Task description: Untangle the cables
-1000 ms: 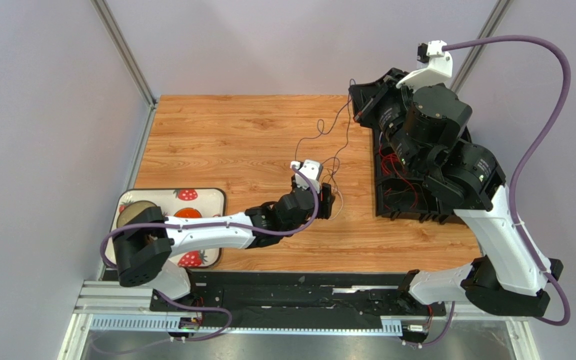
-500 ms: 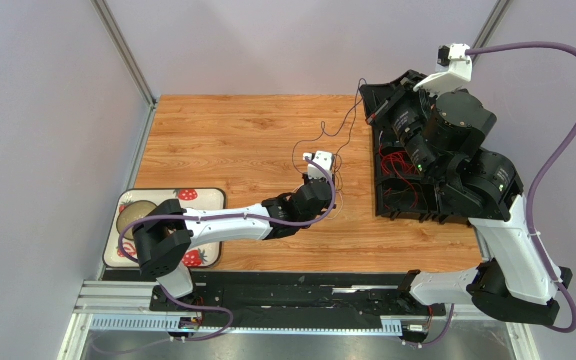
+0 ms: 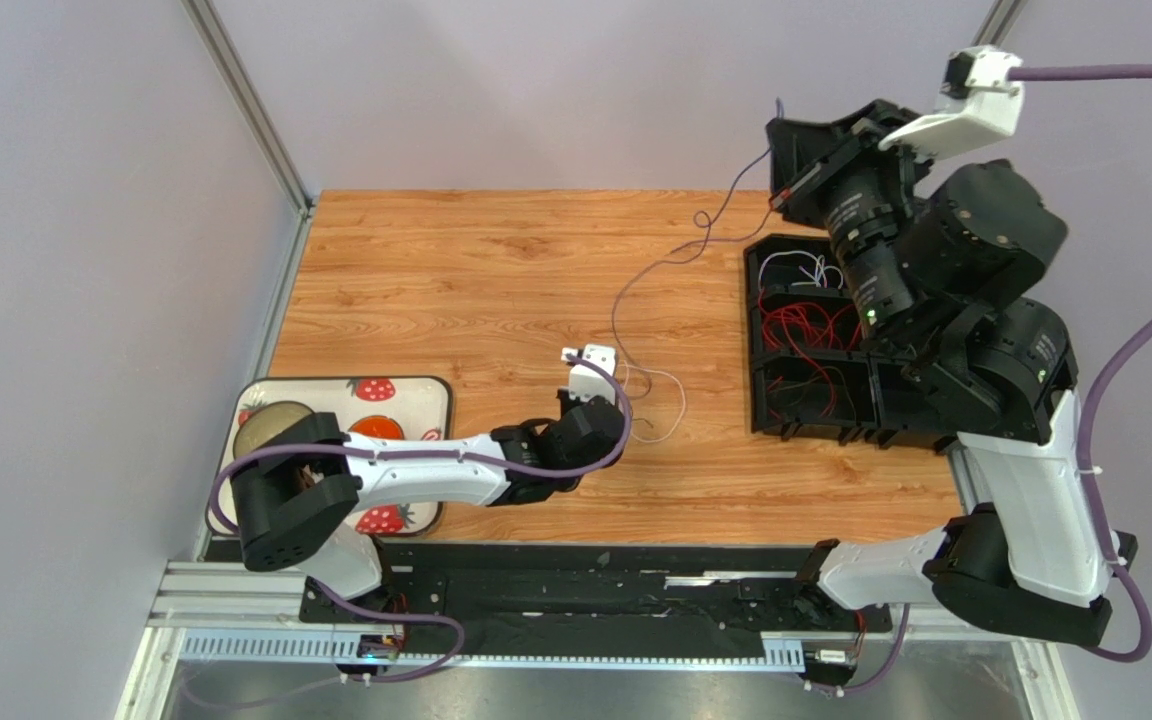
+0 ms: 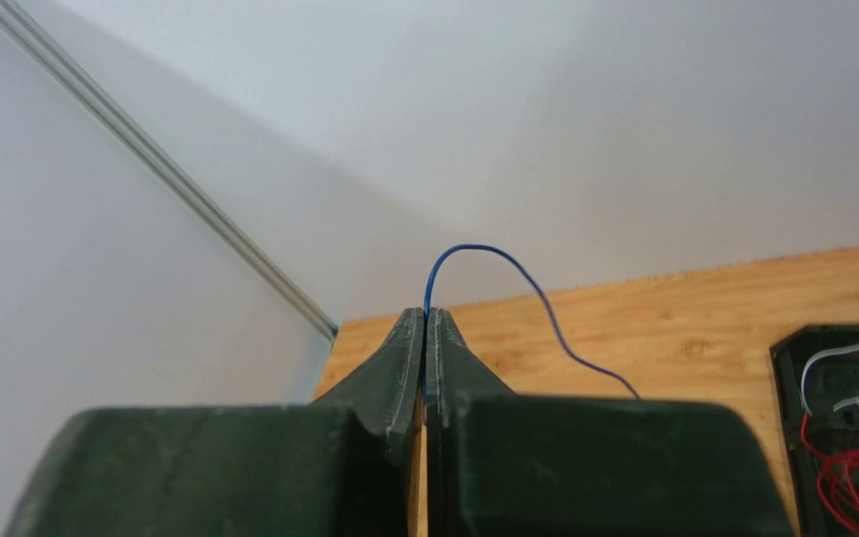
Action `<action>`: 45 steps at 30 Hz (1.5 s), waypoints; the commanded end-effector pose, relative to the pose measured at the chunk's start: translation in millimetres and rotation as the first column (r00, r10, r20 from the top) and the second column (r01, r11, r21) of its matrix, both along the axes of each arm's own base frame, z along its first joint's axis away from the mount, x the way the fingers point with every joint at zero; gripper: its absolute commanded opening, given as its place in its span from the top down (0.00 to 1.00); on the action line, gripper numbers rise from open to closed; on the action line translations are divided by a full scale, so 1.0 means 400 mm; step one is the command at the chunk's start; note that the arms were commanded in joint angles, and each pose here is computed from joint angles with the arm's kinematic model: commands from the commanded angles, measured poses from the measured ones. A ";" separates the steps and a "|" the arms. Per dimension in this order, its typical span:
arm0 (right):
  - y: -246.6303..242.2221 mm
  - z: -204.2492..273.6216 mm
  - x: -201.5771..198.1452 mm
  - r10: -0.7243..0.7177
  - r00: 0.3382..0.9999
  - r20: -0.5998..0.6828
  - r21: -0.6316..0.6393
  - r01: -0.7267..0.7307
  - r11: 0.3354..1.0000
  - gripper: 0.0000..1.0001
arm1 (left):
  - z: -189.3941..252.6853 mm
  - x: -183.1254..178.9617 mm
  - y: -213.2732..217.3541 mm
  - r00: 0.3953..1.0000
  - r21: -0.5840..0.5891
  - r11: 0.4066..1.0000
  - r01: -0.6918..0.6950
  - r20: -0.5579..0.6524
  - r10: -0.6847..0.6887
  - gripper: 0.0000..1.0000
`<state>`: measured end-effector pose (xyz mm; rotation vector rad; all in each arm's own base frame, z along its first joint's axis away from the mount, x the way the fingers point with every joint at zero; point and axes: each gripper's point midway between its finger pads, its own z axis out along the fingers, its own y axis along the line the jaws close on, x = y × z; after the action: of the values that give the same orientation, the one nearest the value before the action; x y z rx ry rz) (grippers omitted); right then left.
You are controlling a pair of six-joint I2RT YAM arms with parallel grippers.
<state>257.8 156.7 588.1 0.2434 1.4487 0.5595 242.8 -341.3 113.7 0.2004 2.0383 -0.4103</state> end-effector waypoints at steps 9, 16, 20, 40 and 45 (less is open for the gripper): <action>-0.166 0.188 -0.026 -0.261 0.943 0.208 0.058 0.255 0.965 1.00 | -0.075 -0.016 0.059 0.996 0.011 0.997 -0.072 -0.057 0.073 1.00; -0.272 0.323 -0.075 -0.392 0.864 0.315 0.125 0.372 0.920 1.00 | -0.211 -0.021 0.095 0.984 0.063 0.994 -0.090 -0.151 0.098 1.00; -0.337 0.378 -0.116 -0.455 0.814 0.363 0.187 0.414 0.891 1.00 | -0.249 -0.008 0.109 0.970 0.076 0.990 -0.115 -0.206 0.129 1.00; -0.438 0.210 -0.073 -0.653 0.687 0.318 0.005 0.688 0.726 1.00 | -0.233 0.016 0.131 0.941 0.097 0.988 -0.123 -0.306 0.148 1.00; -0.471 0.177 -0.021 -0.700 0.650 0.296 -0.027 0.738 0.674 1.00 | -0.090 0.013 0.126 0.962 0.084 0.995 -0.050 -0.265 0.071 1.00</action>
<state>243.9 -19.2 664.5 0.5376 1.0051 -0.1667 252.8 -288.6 26.9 0.0366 2.3399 -0.2978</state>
